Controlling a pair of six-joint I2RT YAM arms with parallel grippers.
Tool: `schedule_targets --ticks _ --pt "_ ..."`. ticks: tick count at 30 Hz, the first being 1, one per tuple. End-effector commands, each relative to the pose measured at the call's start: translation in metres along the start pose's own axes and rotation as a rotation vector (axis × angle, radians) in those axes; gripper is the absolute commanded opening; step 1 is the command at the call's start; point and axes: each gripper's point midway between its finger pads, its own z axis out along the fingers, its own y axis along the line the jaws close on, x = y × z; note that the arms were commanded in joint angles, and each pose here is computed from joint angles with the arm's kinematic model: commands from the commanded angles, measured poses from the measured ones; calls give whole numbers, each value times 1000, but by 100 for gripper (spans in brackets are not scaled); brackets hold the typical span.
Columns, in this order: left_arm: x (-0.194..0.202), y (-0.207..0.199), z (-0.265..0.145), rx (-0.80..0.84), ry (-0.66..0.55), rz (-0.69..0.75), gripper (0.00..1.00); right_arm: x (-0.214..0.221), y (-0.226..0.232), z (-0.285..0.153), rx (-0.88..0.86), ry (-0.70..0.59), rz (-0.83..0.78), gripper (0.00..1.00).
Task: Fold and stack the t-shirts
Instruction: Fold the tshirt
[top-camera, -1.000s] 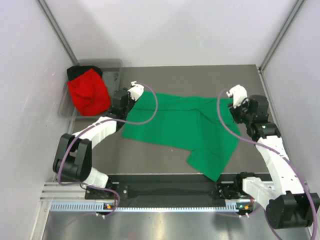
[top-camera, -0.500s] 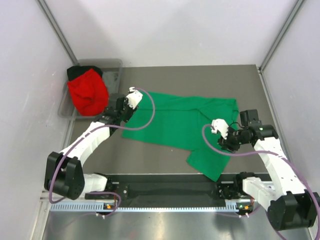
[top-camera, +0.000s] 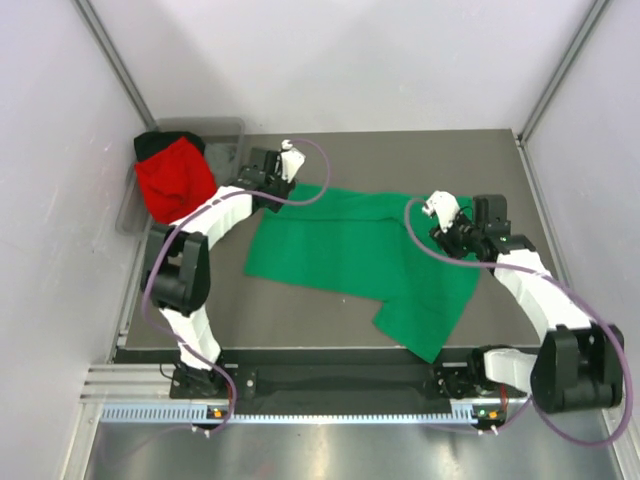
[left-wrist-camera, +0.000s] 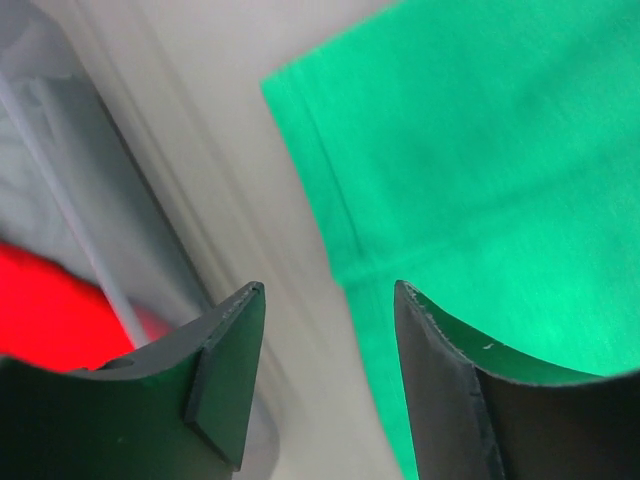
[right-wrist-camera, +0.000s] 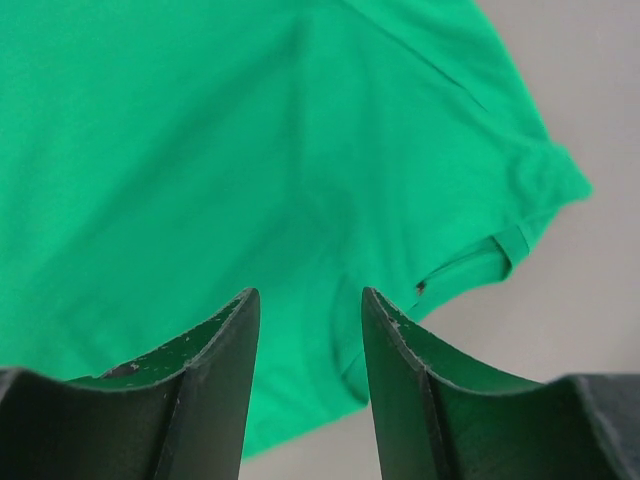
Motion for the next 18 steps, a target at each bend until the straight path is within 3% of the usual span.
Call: schedule_targets --ticks 1,9,18 --pt "-22 24 17 -83 -8 -70 62 -33 -68 20 213 -72 147 46" --pt "-20 48 82 -138 58 -154 61 -15 -147 47 349 -69 419 46" --pt "-15 57 116 -143 83 -178 61 13 -194 78 368 -30 542 47"
